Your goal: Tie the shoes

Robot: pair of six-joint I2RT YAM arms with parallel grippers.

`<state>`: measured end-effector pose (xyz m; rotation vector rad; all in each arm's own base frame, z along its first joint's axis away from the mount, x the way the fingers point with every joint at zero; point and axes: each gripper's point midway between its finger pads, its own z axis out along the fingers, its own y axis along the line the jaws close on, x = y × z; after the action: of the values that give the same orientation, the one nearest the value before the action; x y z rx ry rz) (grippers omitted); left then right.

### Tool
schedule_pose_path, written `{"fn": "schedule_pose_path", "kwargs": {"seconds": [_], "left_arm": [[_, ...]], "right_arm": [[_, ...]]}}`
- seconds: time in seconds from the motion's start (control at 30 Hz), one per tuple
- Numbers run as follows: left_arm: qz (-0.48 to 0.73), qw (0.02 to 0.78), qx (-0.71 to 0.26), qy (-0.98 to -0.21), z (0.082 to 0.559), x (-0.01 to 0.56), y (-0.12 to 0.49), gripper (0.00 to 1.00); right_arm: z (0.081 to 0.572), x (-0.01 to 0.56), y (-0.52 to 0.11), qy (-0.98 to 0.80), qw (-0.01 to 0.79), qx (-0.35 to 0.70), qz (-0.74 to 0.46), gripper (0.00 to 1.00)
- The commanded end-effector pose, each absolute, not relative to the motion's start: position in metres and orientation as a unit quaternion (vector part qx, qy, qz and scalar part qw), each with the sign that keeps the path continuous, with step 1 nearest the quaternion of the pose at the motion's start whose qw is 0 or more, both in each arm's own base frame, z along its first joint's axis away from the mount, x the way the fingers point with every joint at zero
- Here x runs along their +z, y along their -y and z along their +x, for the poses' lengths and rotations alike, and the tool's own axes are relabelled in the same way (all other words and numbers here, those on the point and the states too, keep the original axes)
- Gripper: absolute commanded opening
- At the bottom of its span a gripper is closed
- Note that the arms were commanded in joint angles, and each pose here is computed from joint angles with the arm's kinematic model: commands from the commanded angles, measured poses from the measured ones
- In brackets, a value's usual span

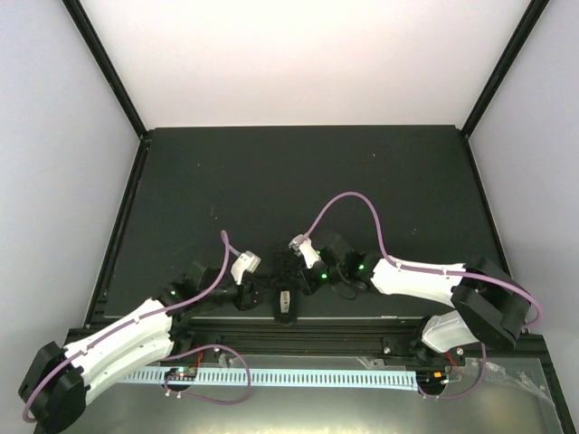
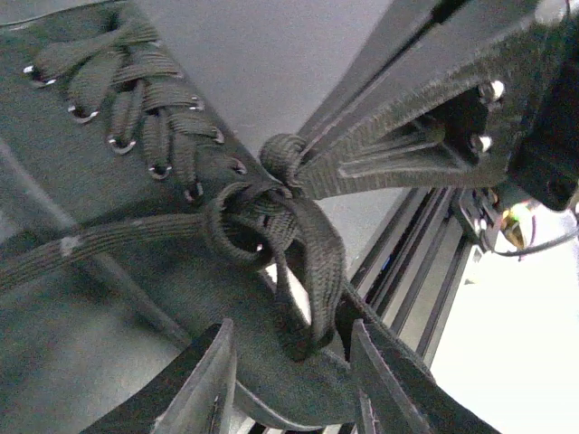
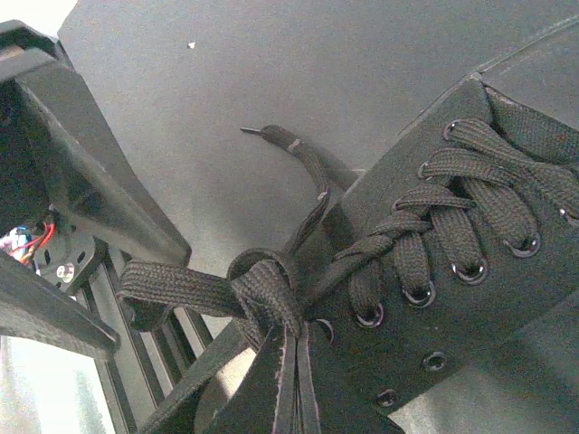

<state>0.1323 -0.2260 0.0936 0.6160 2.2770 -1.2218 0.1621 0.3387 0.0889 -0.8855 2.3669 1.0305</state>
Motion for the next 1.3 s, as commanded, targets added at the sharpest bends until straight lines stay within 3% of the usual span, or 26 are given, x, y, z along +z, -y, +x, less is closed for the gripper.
{"fn": "schedule_pose_path", "kwargs": {"seconds": [0.0,0.17,0.23,0.73,1.1,1.27], "left_arm": [[0.177,0.272,-0.411,-0.852,0.148,0.114,0.213,0.43],[0.149,0.324,-0.419,-0.835,0.160,0.148,0.207,0.66],[0.129,0.336,-0.408,-0.839,0.168,0.150,0.201,0.68],[0.122,0.207,-0.435,-0.867,0.177,0.105,0.226,0.45],[0.127,0.201,-0.453,-0.859,0.175,0.107,0.232,0.47],[0.126,0.196,-0.454,-0.860,0.176,0.103,0.233,0.41]], "right_arm": [[0.162,0.092,-0.340,-0.847,0.210,0.369,-0.321,0.02],[0.162,0.091,-0.338,-0.848,0.210,0.367,-0.319,0.02],[0.162,0.090,-0.338,-0.849,0.209,0.366,-0.318,0.02],[0.162,0.091,-0.340,-0.846,0.212,0.373,-0.316,0.02],[0.163,0.093,-0.343,-0.844,0.212,0.377,-0.318,0.02],[0.163,0.094,-0.343,-0.844,0.212,0.376,-0.319,0.02]]}}
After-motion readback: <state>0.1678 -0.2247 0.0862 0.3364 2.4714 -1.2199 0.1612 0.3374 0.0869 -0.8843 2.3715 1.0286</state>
